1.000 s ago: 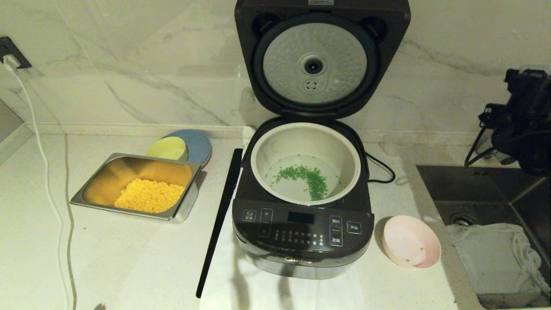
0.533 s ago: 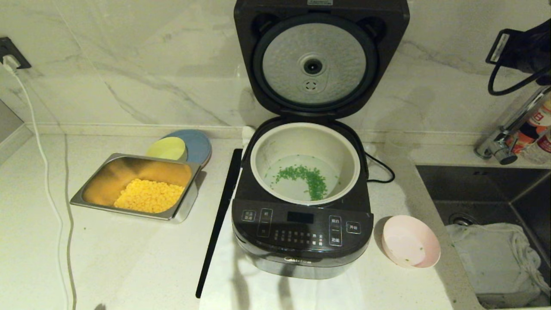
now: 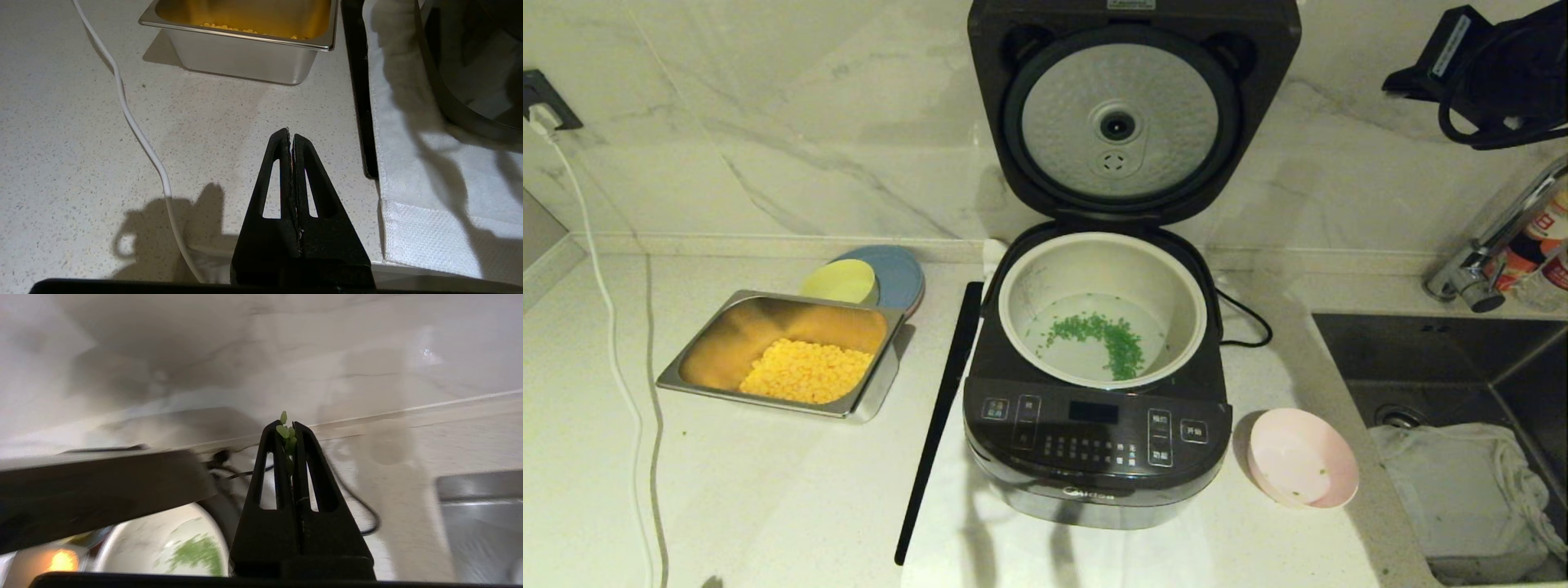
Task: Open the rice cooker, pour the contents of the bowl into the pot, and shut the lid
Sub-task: Close the rice cooker
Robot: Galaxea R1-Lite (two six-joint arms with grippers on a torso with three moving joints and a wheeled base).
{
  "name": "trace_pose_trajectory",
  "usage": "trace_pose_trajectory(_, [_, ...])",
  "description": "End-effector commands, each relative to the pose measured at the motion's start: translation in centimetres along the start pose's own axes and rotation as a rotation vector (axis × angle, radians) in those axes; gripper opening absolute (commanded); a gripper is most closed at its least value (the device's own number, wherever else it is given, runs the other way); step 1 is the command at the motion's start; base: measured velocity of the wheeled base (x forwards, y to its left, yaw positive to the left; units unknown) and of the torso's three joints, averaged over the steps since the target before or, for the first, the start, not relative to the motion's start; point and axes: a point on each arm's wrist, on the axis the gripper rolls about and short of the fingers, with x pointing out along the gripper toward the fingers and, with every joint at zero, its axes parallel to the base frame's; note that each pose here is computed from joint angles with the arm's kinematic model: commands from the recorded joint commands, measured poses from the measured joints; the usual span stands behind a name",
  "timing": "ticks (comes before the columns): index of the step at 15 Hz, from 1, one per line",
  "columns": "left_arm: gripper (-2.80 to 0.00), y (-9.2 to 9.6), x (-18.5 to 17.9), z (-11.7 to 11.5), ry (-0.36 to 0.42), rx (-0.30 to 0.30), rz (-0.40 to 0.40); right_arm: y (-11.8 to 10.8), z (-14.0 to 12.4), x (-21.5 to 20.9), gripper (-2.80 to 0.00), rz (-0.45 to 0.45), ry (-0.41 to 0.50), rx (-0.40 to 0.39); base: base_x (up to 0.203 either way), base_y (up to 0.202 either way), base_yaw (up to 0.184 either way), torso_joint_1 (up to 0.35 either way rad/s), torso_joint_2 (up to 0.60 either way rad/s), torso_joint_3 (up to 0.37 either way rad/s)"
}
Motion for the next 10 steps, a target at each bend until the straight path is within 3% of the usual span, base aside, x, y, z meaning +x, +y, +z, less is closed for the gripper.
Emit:
trace_pose_trajectory(1, [-2.80,0.0,0.1,-0.2,0.008,0.000,0.000,0.3,0.4,-0.6,-2.80,0.050,-0.005,0.014,0.000,0.000,0.000,0.000,0.00,0.000])
trace_pose_trajectory(4, [-2.80,0.0,0.1,-0.2,0.008,0.000,0.000,0.6,0.3,-1.2,-2.80,0.185,-0.002,0.067,0.000,0.000,0.000,0.000,0.00,0.000])
trace_pose_trajectory(8, [-2.80,0.0,0.1,-0.2,0.008,0.000,0.000,1.3,-1.2,-0.9,-2.80,0.396,-0.026,0.051,0.000,0.000,0.000,0.000,0.00,0.000])
trace_pose_trajectory(10, [-2.80,0.0,0.1,-0.2,0.008,0.000,0.000,2.0,-2.1,-0.7,-2.80,0.430,0.002,0.049,0.000,0.000,0.000,0.000,0.00,0.000])
